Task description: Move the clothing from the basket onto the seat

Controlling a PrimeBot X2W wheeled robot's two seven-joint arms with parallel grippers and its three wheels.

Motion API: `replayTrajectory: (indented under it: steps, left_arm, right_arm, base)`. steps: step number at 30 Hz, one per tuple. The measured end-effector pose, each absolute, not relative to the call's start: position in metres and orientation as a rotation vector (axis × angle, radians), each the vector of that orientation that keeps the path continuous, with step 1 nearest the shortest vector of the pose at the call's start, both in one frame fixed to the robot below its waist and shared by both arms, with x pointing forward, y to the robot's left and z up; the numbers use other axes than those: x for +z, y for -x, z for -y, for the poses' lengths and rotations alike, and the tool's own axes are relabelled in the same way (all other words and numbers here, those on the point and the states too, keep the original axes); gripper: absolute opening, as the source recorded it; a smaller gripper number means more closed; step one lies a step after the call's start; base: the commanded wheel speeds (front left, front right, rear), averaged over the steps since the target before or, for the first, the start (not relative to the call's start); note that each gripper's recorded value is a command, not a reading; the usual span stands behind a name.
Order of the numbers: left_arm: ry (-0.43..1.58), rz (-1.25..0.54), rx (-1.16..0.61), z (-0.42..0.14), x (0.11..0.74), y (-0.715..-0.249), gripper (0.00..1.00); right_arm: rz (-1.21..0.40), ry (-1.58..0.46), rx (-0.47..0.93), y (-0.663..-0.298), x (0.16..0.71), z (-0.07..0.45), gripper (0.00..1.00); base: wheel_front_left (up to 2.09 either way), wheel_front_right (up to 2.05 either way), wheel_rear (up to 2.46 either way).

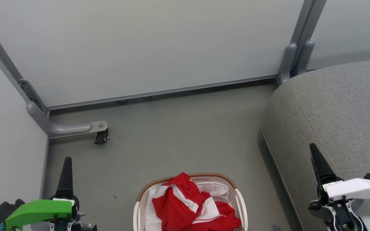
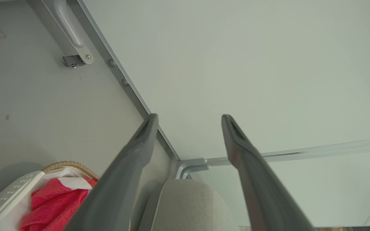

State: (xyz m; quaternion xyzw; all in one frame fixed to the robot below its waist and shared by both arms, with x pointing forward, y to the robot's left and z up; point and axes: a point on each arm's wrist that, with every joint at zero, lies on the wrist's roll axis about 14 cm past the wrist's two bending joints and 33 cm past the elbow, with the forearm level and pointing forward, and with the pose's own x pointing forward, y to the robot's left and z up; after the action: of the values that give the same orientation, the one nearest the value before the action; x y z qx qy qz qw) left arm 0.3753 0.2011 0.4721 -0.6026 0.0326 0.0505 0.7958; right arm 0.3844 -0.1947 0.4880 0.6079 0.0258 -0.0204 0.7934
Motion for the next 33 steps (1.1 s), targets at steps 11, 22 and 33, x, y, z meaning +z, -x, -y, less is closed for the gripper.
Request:
replayTrajectory:
  steps: [11,22,33]
  left_arm:
    - [1.052,-0.092,0.078,-0.193,0.471,-0.376,1.0]
    - [0.862,-0.098,0.041,-0.185,0.472,-0.375,1.0]
    - [0.72,-0.098,0.021,-0.18,0.471,-0.375,1.0]
  right_arm:
    - [-0.063,-1.089,-0.012,-0.388,0.491,0.187,1.0]
    - [-0.053,-0.899,0.014,-0.389,0.494,0.181,1.0]
    - [-0.05,-0.761,0.031,-0.388,0.493,0.177,1.0]
  base:
    - [0.0,0.0,0.0]
    - [0.0,0.0,0.0]
    - [0.0,0.0,0.0]
